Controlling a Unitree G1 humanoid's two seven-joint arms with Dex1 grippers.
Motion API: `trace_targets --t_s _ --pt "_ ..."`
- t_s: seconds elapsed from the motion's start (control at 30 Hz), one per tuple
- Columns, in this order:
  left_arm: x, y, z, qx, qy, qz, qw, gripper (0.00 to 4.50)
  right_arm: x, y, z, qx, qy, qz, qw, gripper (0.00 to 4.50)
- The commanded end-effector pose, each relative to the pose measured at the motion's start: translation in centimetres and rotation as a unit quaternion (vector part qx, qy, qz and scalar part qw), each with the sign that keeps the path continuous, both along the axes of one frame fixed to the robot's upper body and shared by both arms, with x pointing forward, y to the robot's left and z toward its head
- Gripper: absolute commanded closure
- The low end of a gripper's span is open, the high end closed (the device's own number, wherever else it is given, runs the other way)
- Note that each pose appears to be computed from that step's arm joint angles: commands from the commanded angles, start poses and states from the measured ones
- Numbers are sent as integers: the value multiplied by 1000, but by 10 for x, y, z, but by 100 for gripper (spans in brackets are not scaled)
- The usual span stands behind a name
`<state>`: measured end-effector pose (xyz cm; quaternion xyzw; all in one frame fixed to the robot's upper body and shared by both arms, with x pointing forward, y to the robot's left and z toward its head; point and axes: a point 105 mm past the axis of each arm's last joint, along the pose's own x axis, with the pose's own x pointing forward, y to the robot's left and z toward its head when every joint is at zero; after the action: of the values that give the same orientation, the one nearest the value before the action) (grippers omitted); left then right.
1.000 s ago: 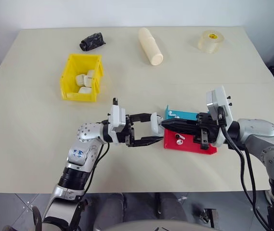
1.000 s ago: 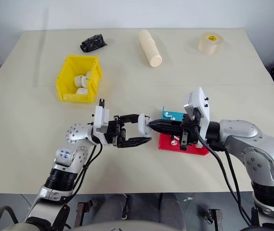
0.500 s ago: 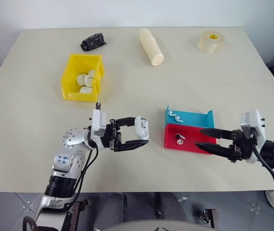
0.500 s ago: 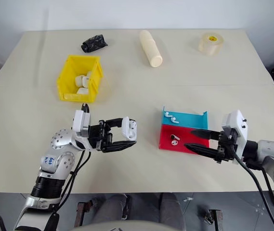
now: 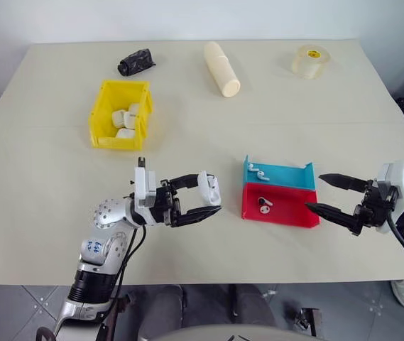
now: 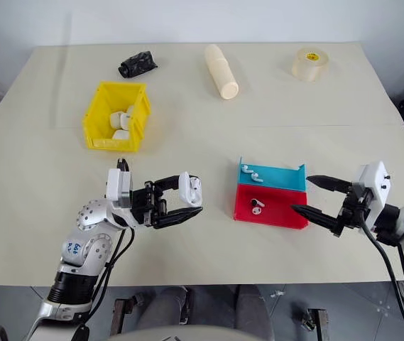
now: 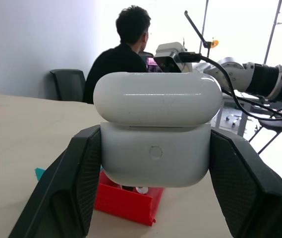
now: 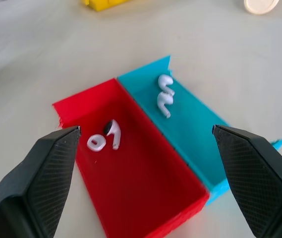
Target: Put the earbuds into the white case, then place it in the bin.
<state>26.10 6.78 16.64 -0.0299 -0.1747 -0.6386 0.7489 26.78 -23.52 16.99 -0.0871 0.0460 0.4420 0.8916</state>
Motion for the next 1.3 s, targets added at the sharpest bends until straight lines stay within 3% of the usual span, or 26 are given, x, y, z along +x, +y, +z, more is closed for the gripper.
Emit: trace_targets --t_s 0.03,0.4,0.63,1.17,1.3 --pt "0 -2 9 -9 -23 1 1000 170 5 24 21 -20 -19 34 999 6" --pt "-1 -7 10 -3 -30 -25 999 170 70 64 41 -160 88 -24 983 6" --pt "-6 -12 10 -9 -32 -26 999 170 95 69 12 -254 143 -50 955 6" --pt "-5 -17 12 -18 -38 -19 999 170 106 77 -4 -306 151 -32 939 6" --pt "-4 -17 13 -18 -40 -20 999 170 106 82 -6 -306 152 -22 939 97"
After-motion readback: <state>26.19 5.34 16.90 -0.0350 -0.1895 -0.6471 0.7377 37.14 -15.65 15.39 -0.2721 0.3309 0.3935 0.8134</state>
